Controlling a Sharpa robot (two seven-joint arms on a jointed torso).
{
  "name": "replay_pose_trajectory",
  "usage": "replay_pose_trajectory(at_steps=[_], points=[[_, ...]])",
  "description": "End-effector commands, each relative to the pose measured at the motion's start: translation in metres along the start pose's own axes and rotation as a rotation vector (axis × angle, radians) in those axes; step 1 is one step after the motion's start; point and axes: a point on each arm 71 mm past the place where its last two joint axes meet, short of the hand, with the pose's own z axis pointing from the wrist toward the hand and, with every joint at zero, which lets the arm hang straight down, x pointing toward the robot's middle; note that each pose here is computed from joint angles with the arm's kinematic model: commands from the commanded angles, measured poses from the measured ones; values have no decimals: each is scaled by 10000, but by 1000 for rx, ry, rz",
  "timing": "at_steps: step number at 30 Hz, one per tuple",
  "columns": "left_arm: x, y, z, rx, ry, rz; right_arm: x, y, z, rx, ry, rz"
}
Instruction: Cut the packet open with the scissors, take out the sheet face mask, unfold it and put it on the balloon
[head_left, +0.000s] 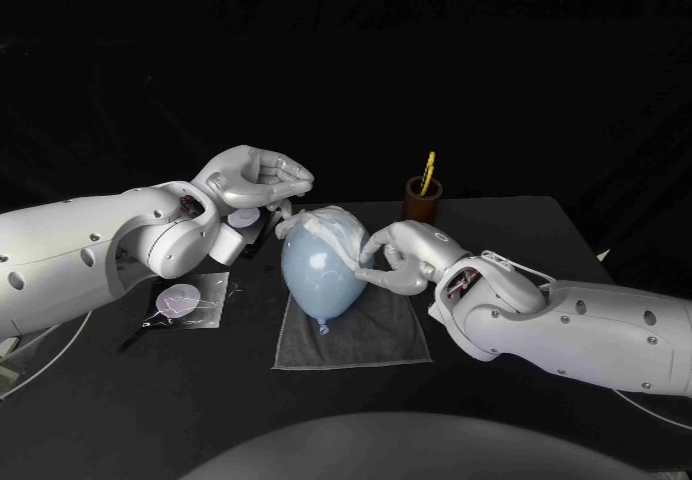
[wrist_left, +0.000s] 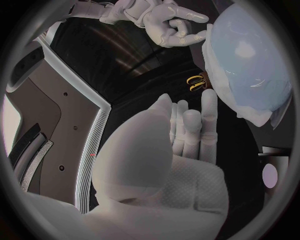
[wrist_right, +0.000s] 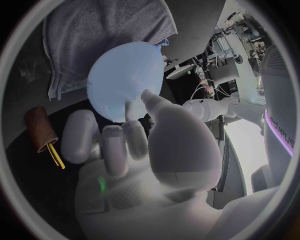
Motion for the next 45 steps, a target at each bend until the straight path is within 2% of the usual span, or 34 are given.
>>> replay_pose_trajectory(at_steps=[1, 13, 17, 21, 33, 45], points=[[24, -8, 6, 10, 16, -10, 4, 25, 4, -3, -6, -73], [25, -5, 10, 8, 15, -10, -22, 57, 1, -17, -51, -94], [21, -4, 9, 9, 13, -9, -74, 54, -37, -51, -93, -84], [9, 0, 4, 8, 10, -8, -125, 54, -82, -120, -123, -83], [-1, 8, 3, 9, 8, -8, -126, 26, -113, -237, -129, -162], [-6, 12, 1, 8, 6, -8, 3, -27, -97, -289, -110, -239]])
